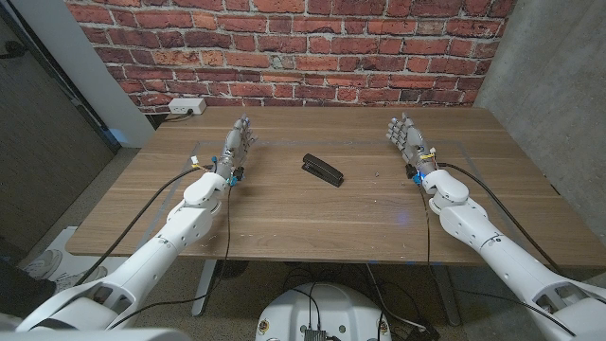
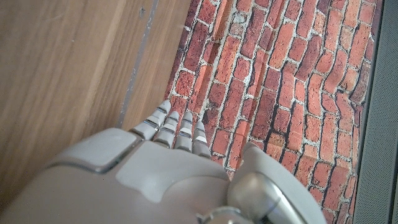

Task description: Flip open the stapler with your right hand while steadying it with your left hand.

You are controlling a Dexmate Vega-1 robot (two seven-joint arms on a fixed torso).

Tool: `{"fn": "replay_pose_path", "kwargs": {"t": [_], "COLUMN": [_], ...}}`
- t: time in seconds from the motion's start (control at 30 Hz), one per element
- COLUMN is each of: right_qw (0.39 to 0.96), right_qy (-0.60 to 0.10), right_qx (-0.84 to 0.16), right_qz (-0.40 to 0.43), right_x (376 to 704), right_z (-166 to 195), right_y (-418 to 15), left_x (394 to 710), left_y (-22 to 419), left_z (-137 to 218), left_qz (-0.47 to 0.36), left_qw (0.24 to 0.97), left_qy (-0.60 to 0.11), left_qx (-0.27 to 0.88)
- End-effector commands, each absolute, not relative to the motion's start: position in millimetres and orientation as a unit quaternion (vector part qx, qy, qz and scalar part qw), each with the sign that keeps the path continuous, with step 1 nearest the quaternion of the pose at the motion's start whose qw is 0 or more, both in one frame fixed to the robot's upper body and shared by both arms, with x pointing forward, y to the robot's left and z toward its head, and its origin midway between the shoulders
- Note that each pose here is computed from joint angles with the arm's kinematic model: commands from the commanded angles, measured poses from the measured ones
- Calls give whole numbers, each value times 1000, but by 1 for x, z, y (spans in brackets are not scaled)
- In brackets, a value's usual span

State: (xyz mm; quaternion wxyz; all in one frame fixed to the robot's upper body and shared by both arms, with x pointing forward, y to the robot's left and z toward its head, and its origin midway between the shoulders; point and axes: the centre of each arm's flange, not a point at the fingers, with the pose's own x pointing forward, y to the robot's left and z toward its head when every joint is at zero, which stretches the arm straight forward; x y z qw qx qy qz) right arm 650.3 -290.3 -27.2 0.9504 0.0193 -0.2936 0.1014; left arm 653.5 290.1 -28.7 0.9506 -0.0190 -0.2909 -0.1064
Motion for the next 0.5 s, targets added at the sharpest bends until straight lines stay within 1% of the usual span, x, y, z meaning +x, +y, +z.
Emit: {"fn": "replay_pose_path", "kwargs": {"t": [0.03, 0.23, 0.3, 0.5], "right_qw": [952, 953, 952, 946], "right_qy": [-294, -291, -291, -289], "right_qx": [7, -41, -81, -131], "right_qz": [86, 73, 59, 73], "right_x": [648, 644, 640, 637], "right_z": [-27, -23, -18, -9], "right_y": [-294, -294, -293, -291], "left_x": [662, 664, 665, 667], "left_y": [286, 285, 285, 282], "left_z": [-25, -23, -23, -23], "left_qz": [-112, -112, -112, -117], "left_qw": [950, 950, 950, 950], "left_qy": [-291, -291, -291, -289], "left_qx": [-20, -20, -21, -21]}}
